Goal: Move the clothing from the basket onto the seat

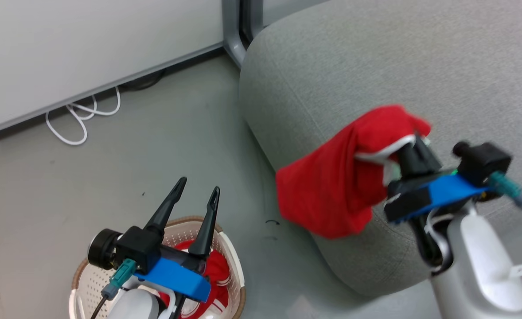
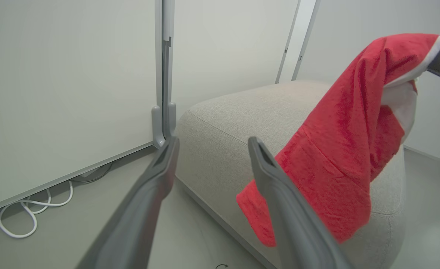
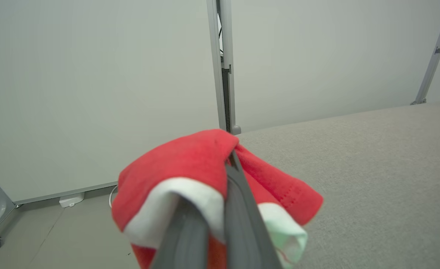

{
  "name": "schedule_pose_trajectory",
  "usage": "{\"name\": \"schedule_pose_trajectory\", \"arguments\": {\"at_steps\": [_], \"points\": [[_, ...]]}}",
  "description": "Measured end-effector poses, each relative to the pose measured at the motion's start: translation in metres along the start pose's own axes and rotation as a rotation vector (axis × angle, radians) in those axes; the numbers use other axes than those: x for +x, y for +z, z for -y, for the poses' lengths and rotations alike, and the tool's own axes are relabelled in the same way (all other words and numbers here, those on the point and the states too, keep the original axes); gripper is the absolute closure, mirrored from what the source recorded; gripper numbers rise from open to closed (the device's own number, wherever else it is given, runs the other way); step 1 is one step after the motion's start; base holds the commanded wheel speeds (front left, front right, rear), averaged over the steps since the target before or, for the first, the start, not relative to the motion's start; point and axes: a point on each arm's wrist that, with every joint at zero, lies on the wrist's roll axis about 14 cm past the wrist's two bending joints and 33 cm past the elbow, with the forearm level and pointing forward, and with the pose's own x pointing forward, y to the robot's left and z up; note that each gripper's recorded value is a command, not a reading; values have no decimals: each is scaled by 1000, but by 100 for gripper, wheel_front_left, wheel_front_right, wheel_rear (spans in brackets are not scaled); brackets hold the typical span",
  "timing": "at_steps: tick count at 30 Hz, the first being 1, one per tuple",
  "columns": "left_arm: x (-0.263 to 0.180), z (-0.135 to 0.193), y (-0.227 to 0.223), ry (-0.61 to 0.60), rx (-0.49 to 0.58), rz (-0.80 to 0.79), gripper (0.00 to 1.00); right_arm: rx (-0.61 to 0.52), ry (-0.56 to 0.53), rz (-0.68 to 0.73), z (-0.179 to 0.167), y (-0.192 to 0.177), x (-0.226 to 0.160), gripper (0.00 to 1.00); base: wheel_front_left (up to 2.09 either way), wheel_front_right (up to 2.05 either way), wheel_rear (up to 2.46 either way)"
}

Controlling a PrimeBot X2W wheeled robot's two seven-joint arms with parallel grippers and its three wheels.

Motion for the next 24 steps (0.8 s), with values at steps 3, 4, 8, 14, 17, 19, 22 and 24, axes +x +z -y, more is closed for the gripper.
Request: {"name": "schedule_pose_trajectory", "arguments": {"at_steps": [3,4,8,14,17,19,22,24], "points": [[3,-5,1,0,-2,11,0,20,-21,46,8,18,23,100,0,0,0],[4,-7,1,0,0,13,0,21,-26,63,10,25,32,100,0,0,0],[6,-20,-4,12,-2,14,0,-24,-52,131,18,54,68,100,0,0,0],[7,-46,-9,59,-7,27,0,-90,-126,243,43,104,113,100,0,0,0],[7,-64,-10,92,-2,38,0,-102,-174,282,60,123,129,100,0,0,0],[7,-75,-13,112,-2,40,0,-112,-201,286,69,130,140,100,0,0,0],[5,-90,-22,136,-2,31,0,-135,-253,270,89,131,155,100,0,0,0],[3,-99,-28,150,-3,26,0,-151,-292,249,103,126,164,100,0,0,0]]}}
